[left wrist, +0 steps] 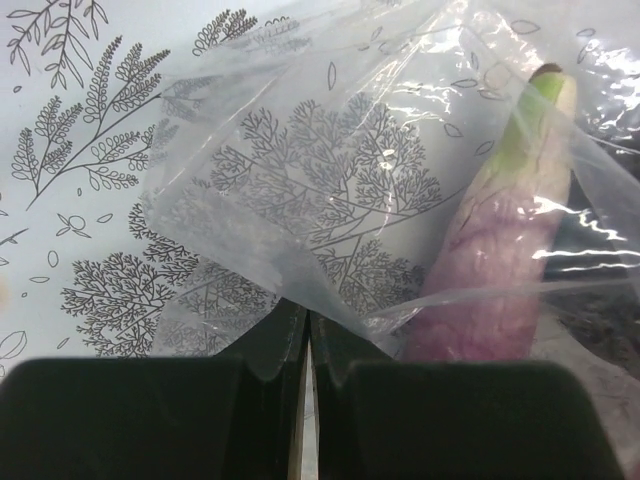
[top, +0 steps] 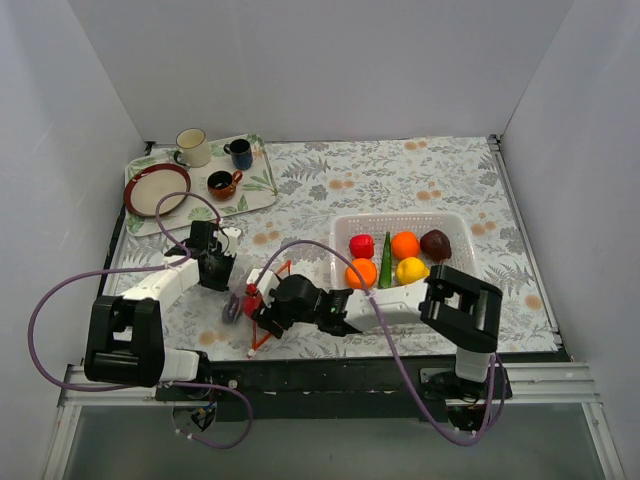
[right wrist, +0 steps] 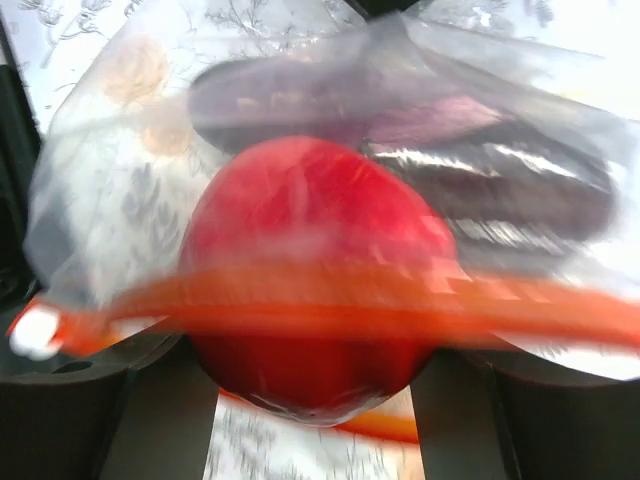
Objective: Open the zip-top bag and remove the fake food
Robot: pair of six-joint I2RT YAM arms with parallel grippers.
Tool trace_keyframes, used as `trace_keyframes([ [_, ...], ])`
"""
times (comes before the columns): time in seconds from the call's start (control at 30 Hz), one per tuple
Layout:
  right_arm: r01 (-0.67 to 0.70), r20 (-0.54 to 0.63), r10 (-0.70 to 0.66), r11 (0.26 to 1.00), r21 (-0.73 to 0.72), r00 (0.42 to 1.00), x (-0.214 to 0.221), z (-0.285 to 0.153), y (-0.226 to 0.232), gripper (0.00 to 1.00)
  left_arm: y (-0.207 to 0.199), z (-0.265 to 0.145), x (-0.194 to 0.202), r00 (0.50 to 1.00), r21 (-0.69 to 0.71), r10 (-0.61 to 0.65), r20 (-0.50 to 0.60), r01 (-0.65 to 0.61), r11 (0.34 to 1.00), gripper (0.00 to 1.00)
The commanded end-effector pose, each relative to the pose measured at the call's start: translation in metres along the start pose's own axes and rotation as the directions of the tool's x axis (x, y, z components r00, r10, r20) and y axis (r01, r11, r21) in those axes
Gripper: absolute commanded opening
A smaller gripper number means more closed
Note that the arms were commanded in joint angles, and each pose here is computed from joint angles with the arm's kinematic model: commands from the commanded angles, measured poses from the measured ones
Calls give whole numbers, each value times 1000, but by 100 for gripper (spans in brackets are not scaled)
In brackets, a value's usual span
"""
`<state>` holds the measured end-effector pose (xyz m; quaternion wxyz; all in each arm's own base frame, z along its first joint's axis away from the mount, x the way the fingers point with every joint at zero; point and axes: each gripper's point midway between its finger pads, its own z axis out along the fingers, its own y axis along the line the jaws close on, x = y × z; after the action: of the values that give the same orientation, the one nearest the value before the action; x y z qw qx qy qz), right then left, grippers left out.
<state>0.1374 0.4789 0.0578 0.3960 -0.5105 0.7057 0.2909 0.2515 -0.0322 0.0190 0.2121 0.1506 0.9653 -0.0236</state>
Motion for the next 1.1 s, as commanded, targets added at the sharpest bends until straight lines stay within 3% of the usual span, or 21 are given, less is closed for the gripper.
trace_keyframes([
  [0.0,-34,94,29,998,48,995,-30,-37,-8,34,6,5,3,1000,-32,20,-7,-20,999,0],
  [0.27,-81,80,69,983,162,994,-11,-107,-30,33,9,13,4,1000,-47,24,-15,-25,999,0],
  [0.43,-121,139,77,932,343,987,-13,-162,-65,32,10,14,3,999,-49,30,-16,-31,998,0],
  [0.63,-224,185,140,774,592,973,0,-217,-129,22,10,13,-2,1000,-48,28,0,-28,998,0],
  [0.8,-389,248,316,545,742,916,28,-256,-190,16,10,19,1,999,-46,28,-21,-29,999,0],
  [0.87,-410,250,358,498,764,900,37,-261,-200,16,11,18,0,999,-46,28,-23,-29,999,0],
  [0.93,-403,235,369,490,773,899,33,-259,-203,44,11,18,-1,999,-44,31,-30,-32,999,0],
  [1.0,-349,159,393,477,807,906,44,-256,-206,88,11,18,-2,999,-43,32,-33,-34,998,0],
  [1.03,-354,168,390,475,806,905,30,-256,-208,99,11,16,-4,999,-43,33,-30,-34,999,0],
  [1.07,-325,123,403,483,813,907,35,-255,-207,99,11,15,-5,999,-44,31,-29,-32,998,0],
])
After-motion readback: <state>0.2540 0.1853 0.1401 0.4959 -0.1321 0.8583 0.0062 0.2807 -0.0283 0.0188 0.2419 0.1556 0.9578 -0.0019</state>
